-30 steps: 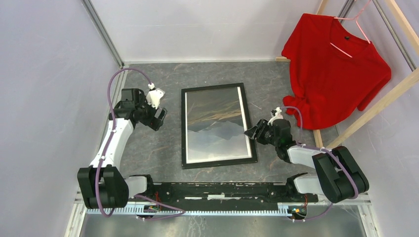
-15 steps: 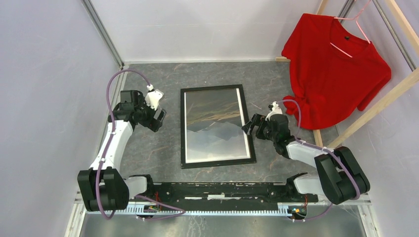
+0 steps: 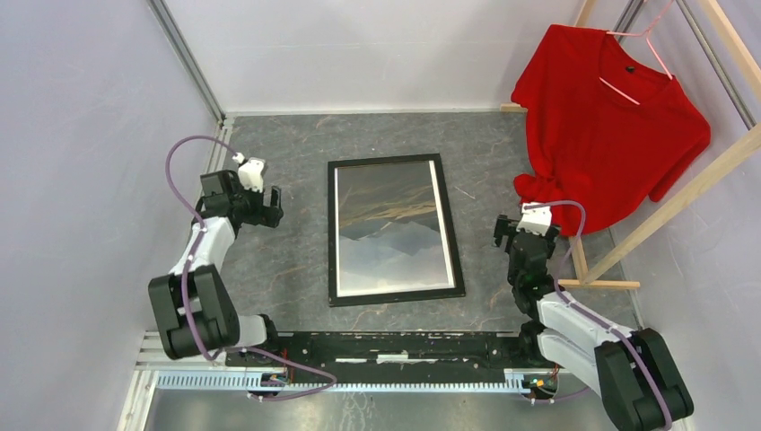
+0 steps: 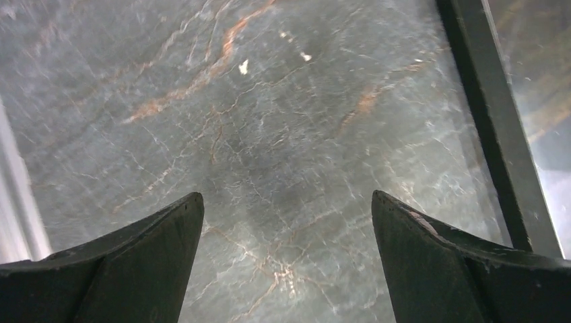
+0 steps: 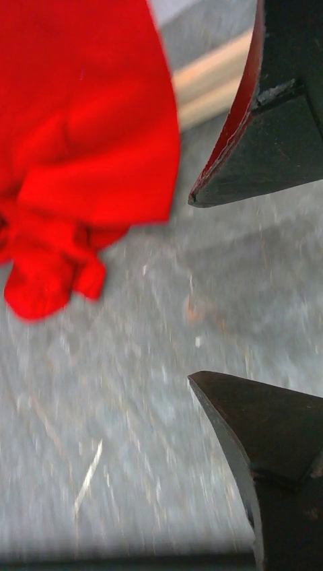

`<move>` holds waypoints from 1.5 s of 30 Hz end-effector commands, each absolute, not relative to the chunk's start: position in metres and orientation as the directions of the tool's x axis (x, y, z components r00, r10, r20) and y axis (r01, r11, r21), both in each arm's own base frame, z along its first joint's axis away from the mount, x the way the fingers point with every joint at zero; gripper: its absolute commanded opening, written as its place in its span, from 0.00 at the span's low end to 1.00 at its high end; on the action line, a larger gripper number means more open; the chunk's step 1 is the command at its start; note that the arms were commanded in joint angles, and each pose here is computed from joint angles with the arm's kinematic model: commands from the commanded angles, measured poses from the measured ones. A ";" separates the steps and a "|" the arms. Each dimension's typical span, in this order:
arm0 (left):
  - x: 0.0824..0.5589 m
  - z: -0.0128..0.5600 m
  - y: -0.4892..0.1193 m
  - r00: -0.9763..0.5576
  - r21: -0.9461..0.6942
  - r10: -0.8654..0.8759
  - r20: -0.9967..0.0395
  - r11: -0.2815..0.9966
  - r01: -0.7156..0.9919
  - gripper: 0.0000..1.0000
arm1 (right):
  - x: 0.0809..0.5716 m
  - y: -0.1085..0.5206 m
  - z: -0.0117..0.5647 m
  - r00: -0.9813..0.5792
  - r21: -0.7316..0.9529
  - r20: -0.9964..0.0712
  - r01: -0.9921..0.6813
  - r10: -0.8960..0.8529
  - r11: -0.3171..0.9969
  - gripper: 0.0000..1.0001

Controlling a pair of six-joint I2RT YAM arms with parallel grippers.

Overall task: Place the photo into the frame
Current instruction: Turn over the photo frame at the center of the board, then reset both arms

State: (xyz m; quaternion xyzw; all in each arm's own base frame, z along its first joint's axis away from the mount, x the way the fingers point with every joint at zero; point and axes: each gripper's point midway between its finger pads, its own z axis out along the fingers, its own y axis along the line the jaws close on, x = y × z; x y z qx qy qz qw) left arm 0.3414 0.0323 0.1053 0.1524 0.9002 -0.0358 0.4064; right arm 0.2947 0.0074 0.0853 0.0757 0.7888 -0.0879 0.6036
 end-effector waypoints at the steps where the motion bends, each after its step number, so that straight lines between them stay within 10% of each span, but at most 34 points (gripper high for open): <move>1: 0.370 0.092 0.028 -0.554 -0.132 0.019 -0.833 0.964 0.232 1.00 | 0.279 -0.052 0.099 -0.169 -0.134 -0.984 0.478 -0.059 0.868 0.98; 18: 0.376 0.109 0.002 -0.112 -0.195 -0.171 -0.979 0.945 0.262 1.00 | 0.269 -0.083 0.084 -0.116 -0.130 -0.990 0.544 -0.079 0.829 0.98; 27: 0.355 0.109 -0.037 0.034 0.071 0.065 -0.997 0.976 0.206 1.00 | 0.256 -0.054 0.098 -0.002 -0.149 -0.987 0.348 -0.158 0.925 0.98; 45: 0.371 0.093 -0.024 -0.073 0.012 0.026 -0.997 0.983 0.184 1.00 | 0.290 -0.047 0.083 -0.116 -0.220 -0.974 0.301 -0.193 0.928 0.98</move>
